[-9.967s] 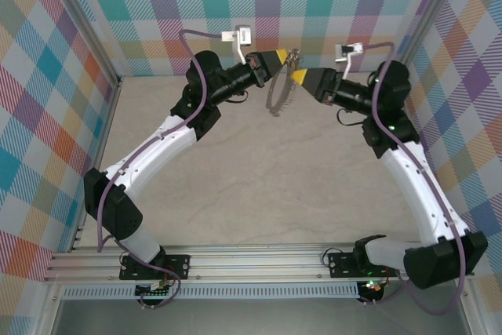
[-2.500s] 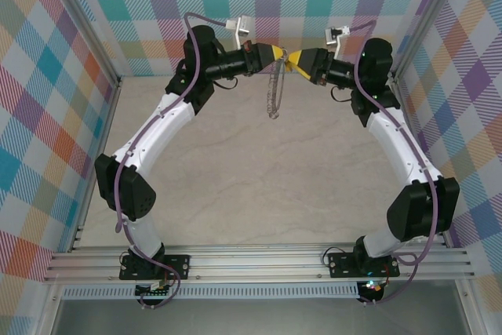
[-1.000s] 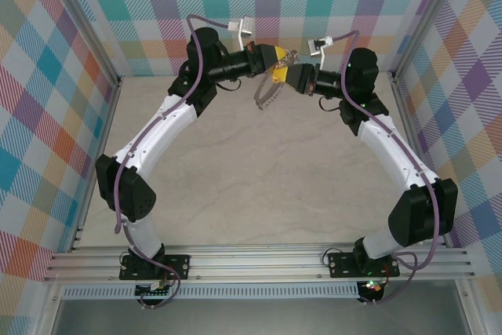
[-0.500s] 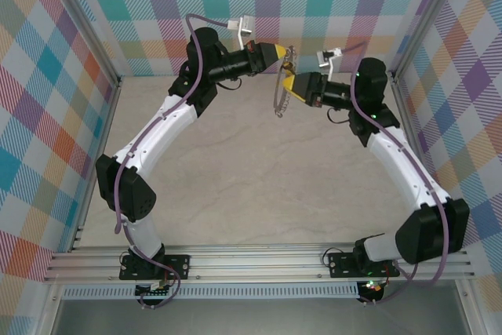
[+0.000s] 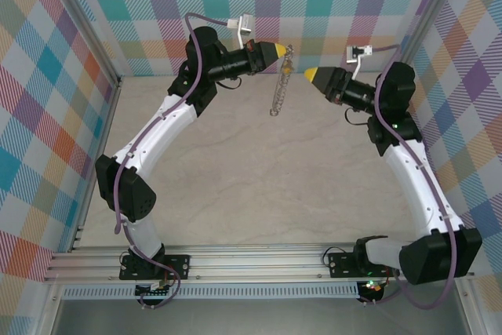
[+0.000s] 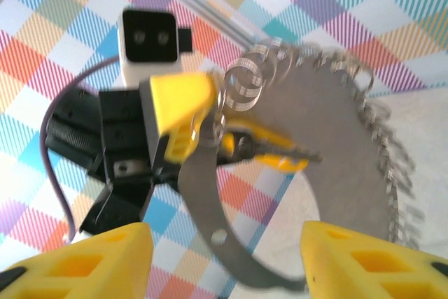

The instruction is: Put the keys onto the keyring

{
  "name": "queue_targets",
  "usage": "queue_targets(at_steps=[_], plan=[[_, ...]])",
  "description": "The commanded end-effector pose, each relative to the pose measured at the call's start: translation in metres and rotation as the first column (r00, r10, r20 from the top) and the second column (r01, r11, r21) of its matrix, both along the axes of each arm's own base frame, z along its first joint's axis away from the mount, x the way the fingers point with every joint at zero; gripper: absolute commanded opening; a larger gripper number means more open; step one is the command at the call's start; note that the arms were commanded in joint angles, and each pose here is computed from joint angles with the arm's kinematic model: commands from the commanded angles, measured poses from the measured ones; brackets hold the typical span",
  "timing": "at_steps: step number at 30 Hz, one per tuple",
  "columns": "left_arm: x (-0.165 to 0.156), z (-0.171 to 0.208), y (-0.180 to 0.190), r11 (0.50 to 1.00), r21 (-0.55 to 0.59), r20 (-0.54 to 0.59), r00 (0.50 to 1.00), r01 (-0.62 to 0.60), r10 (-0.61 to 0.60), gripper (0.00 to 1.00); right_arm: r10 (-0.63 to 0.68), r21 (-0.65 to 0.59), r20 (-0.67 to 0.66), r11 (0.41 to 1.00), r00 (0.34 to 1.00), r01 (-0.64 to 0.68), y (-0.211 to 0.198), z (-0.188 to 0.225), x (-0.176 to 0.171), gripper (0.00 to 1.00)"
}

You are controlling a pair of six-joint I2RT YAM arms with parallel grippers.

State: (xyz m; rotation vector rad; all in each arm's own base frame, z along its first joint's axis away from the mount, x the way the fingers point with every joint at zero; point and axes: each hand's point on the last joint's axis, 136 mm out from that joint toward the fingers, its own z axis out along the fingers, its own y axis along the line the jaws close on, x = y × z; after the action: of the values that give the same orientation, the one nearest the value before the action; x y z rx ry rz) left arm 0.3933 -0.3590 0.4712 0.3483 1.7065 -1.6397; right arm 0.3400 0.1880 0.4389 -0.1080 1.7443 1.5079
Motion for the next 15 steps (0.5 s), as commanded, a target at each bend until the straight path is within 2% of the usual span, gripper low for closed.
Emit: queue_targets(at_steps=[1, 7, 12, 15], plan=[[-0.025, 0.046, 0.006, 0.996, -0.082, 0.118, 0.993, 0.039, -0.029, 0.0, -0.055, 0.123, 0.062, 0.991, 0.997, 0.047, -0.005, 0.043, 0.018, 0.52], [-0.022, 0.043, 0.005, 0.994, -0.099, 0.1, 0.995, 0.036, -0.026, 0.0, -0.056, 0.165, 0.074, 0.985, 0.996, 0.044, 0.003, 0.058, 0.03, 0.44], [-0.021, 0.042, 0.005, 0.994, -0.102, 0.095, 0.995, 0.03, -0.021, 0.0, -0.065, 0.179, 0.078, 0.983, 0.995, 0.05, 0.005, 0.061, 0.032, 0.34], [-0.02, 0.04, 0.005, 0.995, -0.101, 0.091, 0.996, 0.028, -0.019, 0.0, -0.056, 0.182, 0.085, 0.983, 0.995, 0.04, 0.008, 0.064, 0.03, 0.33]])
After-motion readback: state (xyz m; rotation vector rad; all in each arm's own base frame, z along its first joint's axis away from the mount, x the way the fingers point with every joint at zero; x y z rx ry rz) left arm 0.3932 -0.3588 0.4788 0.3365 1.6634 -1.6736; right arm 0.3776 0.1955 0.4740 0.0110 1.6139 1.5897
